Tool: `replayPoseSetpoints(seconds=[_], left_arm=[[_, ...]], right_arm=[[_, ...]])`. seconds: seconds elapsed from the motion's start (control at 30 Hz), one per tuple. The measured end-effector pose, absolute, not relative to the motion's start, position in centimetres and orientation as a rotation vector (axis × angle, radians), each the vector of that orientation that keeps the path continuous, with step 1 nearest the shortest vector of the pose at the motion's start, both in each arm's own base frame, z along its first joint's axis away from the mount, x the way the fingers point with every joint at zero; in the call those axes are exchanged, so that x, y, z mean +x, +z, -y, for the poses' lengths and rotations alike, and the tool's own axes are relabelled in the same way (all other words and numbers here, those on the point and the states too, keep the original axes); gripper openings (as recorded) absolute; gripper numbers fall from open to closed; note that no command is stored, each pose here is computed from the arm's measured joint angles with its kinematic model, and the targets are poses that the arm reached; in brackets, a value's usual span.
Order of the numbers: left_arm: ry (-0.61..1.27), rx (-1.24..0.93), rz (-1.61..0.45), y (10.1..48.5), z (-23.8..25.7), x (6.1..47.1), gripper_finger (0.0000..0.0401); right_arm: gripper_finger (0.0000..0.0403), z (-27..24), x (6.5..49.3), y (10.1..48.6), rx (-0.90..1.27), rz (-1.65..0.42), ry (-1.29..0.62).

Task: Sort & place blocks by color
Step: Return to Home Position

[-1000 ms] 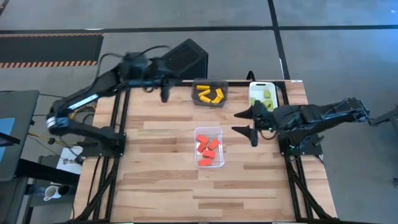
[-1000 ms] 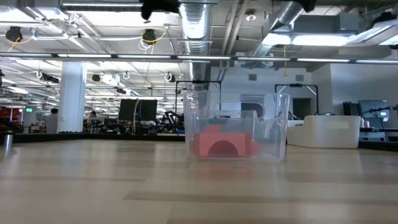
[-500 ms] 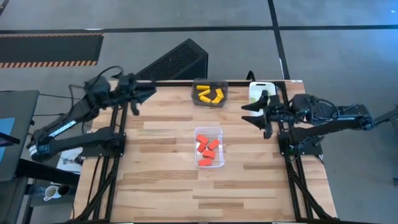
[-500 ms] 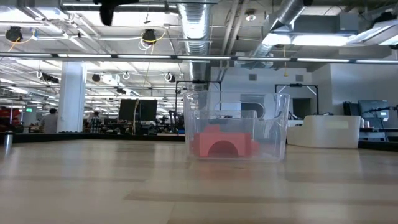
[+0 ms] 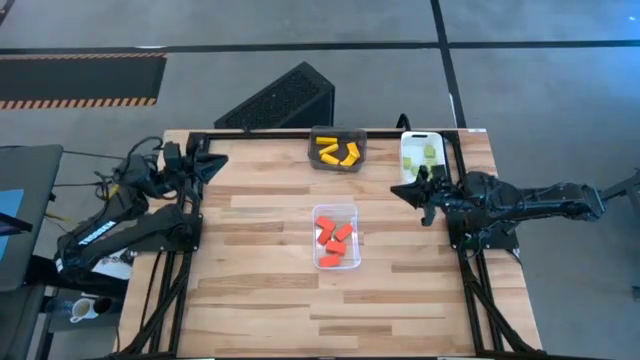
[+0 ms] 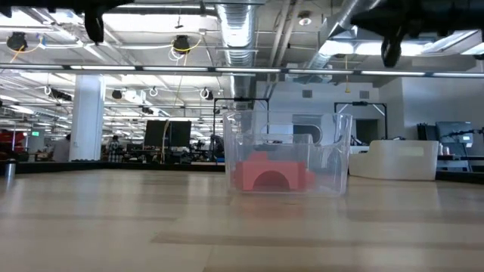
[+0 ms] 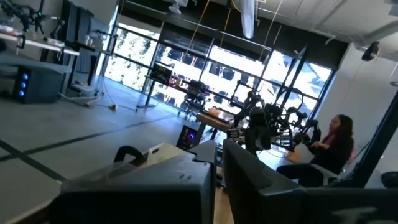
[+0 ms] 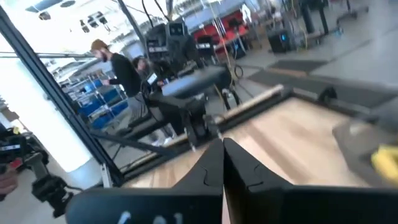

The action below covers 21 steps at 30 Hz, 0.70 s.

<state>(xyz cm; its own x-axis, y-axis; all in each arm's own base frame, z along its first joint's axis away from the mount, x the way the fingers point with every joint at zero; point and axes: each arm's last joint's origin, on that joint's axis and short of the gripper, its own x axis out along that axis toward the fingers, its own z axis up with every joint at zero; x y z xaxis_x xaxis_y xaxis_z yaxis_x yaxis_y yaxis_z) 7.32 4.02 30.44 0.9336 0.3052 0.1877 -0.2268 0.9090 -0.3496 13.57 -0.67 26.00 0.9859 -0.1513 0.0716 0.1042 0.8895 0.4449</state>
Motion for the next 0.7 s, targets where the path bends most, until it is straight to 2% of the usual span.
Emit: replayPoseSetpoints(seconds=[0.13, 0.27, 0.4, 0.7], left_arm=[[0.280, -0.368, 0.224, 28.3, -4.0, 7.3, 0.0002], [0.269, -0.415, 0.228, 26.7, -4.1, 7.6, 0.0001], [0.238, -0.423, 0.282, 25.6, -4.2, 8.1, 0.0000], [0.211, -0.470, 0.292, 22.9, -4.3, 9.6, 0.0000]], right_arm=[[0.0011, 0.5, 13.6, 23.5, 0.474, 0.042, -0.133], [0.0007, 0.4, 13.5, 21.8, 0.518, 0.102, -0.113], [0.0005, 0.4, 13.3, 20.9, 0.530, 0.155, -0.094], [0.0003, 1.0, 13.1, 19.1, 0.518, 0.127, -0.118]])
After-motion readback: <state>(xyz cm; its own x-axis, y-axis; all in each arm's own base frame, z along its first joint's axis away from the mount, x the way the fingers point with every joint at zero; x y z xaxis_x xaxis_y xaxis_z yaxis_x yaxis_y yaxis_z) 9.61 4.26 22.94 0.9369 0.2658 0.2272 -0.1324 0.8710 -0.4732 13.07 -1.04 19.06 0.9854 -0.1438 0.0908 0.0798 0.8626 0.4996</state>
